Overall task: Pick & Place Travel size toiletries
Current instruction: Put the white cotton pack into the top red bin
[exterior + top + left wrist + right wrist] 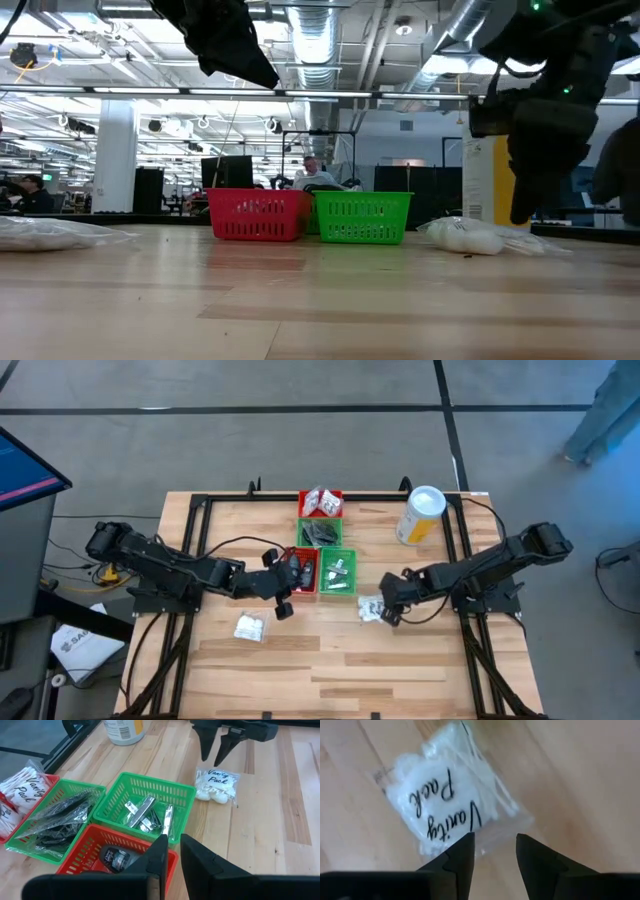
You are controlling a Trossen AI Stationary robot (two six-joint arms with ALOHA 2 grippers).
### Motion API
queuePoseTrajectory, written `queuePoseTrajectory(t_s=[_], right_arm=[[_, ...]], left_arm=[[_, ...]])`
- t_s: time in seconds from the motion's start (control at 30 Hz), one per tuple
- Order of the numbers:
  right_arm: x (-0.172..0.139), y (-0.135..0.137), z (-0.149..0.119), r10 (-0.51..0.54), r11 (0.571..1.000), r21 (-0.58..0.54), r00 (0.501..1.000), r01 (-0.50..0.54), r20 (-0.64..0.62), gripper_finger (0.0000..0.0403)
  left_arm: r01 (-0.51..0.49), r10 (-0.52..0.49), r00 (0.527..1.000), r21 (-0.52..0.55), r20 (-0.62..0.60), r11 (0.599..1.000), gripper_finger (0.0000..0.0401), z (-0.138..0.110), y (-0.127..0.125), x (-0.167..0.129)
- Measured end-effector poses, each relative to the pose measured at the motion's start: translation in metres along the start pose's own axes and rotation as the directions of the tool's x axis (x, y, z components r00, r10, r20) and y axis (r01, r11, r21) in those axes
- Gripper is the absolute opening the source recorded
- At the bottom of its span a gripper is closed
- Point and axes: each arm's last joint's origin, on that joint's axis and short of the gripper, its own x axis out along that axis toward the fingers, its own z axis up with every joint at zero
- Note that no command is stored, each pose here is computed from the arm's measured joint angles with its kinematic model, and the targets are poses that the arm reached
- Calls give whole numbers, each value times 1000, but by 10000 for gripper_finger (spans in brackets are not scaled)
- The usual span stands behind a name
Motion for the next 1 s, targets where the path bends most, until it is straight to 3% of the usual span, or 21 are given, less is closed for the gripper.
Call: queuePoseTrajectory(t_s=[0.27,0.5,0.77,1.0], right_arm=[[12,-3,-11,85,978,192,996,-85,5,114],[18,-3,-24,97,961,259,995,-95,5,101],[27,-1,-33,221,928,276,967,-248,126,98],[34,-9,-41,246,894,329,947,-304,209,97]], left_arm=[[0,0,1000,0,0,1000,44,0,0,0],[0,0,1000,0,0,1000,44,0,0,0],[0,0,1000,23,1,1000,44,0,0,0],[1,-1,1000,20,6,1000,44,1,0,0]])
